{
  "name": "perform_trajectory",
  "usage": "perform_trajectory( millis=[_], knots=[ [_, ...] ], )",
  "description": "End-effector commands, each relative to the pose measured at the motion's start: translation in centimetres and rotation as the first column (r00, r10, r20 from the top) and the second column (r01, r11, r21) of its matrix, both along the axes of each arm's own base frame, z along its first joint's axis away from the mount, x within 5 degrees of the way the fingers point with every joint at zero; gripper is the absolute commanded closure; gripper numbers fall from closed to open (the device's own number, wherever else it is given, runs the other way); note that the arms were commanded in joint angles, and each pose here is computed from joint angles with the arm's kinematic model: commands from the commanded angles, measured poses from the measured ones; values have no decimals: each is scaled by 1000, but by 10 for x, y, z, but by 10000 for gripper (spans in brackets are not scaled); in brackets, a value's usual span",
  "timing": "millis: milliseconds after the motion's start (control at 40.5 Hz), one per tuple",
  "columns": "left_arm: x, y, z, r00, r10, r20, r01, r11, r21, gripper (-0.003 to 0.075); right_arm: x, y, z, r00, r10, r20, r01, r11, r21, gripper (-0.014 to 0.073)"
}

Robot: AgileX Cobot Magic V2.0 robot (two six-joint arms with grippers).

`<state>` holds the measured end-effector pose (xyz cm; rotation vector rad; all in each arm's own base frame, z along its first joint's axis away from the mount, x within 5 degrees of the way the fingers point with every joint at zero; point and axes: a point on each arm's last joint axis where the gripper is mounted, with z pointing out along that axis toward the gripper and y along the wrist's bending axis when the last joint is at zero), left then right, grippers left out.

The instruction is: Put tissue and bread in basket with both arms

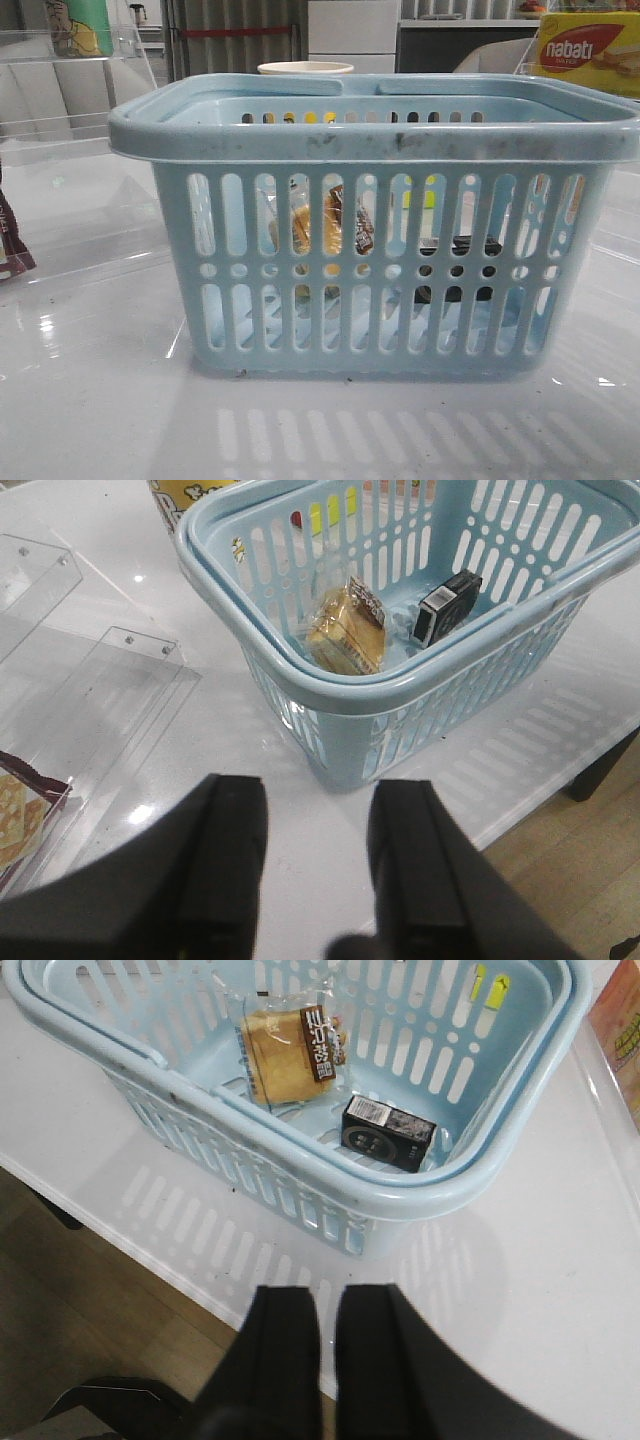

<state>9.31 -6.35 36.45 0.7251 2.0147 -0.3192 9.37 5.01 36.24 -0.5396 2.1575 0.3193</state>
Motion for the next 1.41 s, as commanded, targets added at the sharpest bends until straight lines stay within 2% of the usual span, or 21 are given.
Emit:
perform_trajectory(
  millis=[0, 49, 99, 1063, 1384],
  knots=[
    [2, -2, 15, 997, 11, 79, -6, 997, -72, 542, 2, 0, 12, 997, -14, 77, 11, 999, 30, 540],
    [2, -2, 15, 997, 11, 79, -6, 997, -72, 588, 2, 0, 12, 997, -14, 77, 11, 999, 30, 575],
    [2, -2, 15, 997, 11, 79, -6, 997, -72, 631, 2, 0, 12, 997, -14, 77, 11, 999, 30, 566],
    [2, -2, 14, 997, 10, 72, -5, 998, -70, 627, 2, 0, 11, 997, -12, 70, 11, 1000, 27, 567],
    [4, -1, 17, 994, 18, 112, -10, 997, -73, 627, 2, 0, 11, 997, -12, 70, 11, 1000, 27, 567]
  ],
)
